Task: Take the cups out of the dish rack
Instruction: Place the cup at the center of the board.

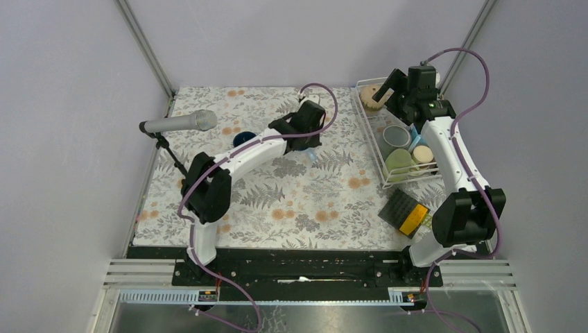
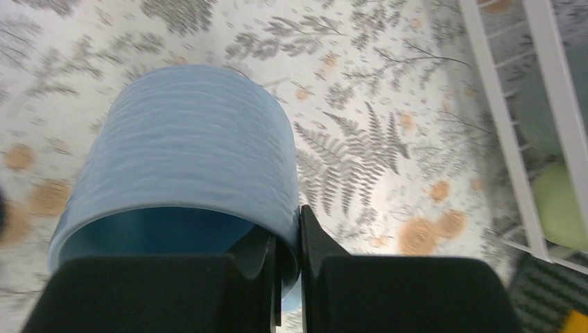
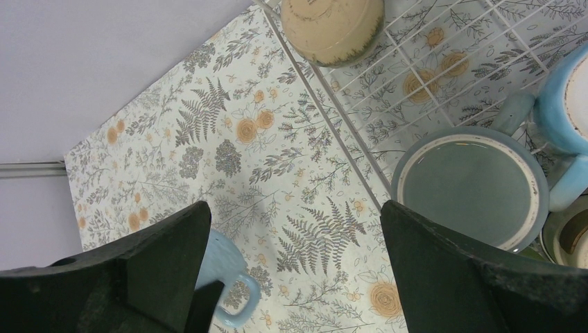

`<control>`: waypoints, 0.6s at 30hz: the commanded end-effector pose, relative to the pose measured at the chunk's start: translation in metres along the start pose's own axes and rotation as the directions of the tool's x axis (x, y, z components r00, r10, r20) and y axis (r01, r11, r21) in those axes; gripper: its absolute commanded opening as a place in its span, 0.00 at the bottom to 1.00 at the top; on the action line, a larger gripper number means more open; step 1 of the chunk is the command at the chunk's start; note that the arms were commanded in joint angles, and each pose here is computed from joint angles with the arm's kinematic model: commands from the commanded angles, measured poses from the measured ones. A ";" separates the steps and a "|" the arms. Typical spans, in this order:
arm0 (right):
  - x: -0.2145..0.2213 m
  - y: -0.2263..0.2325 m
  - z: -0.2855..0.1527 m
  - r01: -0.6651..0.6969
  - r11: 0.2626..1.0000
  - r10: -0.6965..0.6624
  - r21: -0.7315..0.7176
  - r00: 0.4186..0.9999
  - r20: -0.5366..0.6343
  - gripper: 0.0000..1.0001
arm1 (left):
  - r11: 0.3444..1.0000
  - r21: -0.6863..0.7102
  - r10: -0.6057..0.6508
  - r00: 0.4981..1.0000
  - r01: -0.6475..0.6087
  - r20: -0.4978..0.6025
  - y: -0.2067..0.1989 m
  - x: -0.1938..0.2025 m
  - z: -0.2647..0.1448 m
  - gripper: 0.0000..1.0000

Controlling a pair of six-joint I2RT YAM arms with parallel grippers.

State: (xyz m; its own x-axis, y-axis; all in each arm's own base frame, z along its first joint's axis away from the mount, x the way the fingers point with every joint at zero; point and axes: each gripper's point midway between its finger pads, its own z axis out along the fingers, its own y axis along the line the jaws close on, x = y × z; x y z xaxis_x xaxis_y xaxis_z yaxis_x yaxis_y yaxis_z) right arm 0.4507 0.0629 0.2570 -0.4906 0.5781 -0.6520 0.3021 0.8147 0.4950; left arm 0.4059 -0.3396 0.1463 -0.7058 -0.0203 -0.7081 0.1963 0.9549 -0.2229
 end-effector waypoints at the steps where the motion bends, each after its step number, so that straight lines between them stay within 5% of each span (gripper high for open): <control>1: -0.010 0.020 -0.005 0.009 0.998 -0.008 -0.065 1.000 0.022 1.00 | 0.979 -0.138 0.153 0.988 -0.149 0.023 0.032 -0.042 -0.002 0.00; 18: -0.002 0.026 -0.002 0.011 0.995 -0.013 -0.096 1.000 -0.017 1.00 | 0.959 -0.252 0.118 0.990 -0.132 -0.071 0.080 -0.051 0.029 0.00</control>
State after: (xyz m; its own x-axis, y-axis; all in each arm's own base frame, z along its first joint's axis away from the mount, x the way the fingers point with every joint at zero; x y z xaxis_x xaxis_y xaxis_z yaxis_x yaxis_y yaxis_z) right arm 0.4514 0.0732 0.2524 -0.5242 0.5755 -0.6277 0.2734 0.8118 0.5160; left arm 0.4557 -0.2800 0.1003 -0.8004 0.1597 -0.5778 0.1549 0.9862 0.0580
